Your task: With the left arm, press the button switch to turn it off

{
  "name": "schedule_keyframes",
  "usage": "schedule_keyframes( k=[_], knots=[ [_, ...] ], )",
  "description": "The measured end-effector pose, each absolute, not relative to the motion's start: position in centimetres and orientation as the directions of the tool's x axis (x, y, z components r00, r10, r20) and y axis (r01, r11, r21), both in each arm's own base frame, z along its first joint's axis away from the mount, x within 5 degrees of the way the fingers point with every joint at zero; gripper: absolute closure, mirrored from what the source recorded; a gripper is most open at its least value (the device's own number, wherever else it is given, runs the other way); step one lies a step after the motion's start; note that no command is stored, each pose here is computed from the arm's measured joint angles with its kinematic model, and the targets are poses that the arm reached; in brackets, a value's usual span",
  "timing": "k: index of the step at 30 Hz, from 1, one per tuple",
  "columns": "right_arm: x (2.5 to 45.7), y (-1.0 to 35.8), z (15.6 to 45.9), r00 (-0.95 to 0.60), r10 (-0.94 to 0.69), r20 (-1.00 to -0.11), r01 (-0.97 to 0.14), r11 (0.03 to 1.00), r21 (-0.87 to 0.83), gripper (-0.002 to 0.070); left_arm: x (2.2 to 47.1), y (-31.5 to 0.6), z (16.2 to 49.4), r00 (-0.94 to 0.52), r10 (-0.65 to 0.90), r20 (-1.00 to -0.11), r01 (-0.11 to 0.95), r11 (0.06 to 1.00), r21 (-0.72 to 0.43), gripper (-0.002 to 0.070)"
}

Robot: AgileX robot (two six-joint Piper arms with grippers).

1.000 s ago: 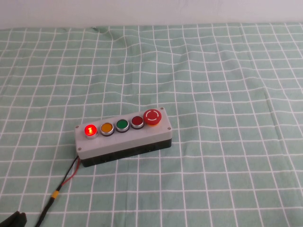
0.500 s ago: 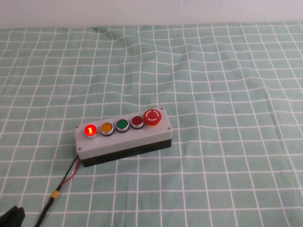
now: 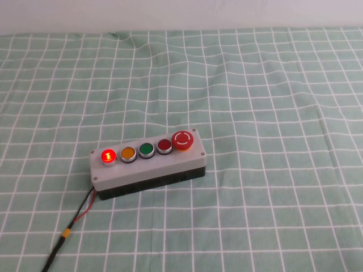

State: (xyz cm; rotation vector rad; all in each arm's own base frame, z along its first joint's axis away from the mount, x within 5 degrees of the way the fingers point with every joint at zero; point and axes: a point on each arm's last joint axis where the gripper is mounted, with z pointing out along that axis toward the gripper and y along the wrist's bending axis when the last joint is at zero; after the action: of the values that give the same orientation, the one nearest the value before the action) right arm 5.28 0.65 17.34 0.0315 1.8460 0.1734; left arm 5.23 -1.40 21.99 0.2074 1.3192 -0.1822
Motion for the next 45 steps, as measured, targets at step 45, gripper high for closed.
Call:
schedule_keyframes(
  k=[45],
  knots=[
    [5.3,0.7,17.3,-0.279,0.111,-0.954,-0.068,0.988,0.135,0.0692,5.9,-1.8,46.6,0.191,-0.057,-0.98,0.279,0.96,-0.002,0.0678]
  ],
)
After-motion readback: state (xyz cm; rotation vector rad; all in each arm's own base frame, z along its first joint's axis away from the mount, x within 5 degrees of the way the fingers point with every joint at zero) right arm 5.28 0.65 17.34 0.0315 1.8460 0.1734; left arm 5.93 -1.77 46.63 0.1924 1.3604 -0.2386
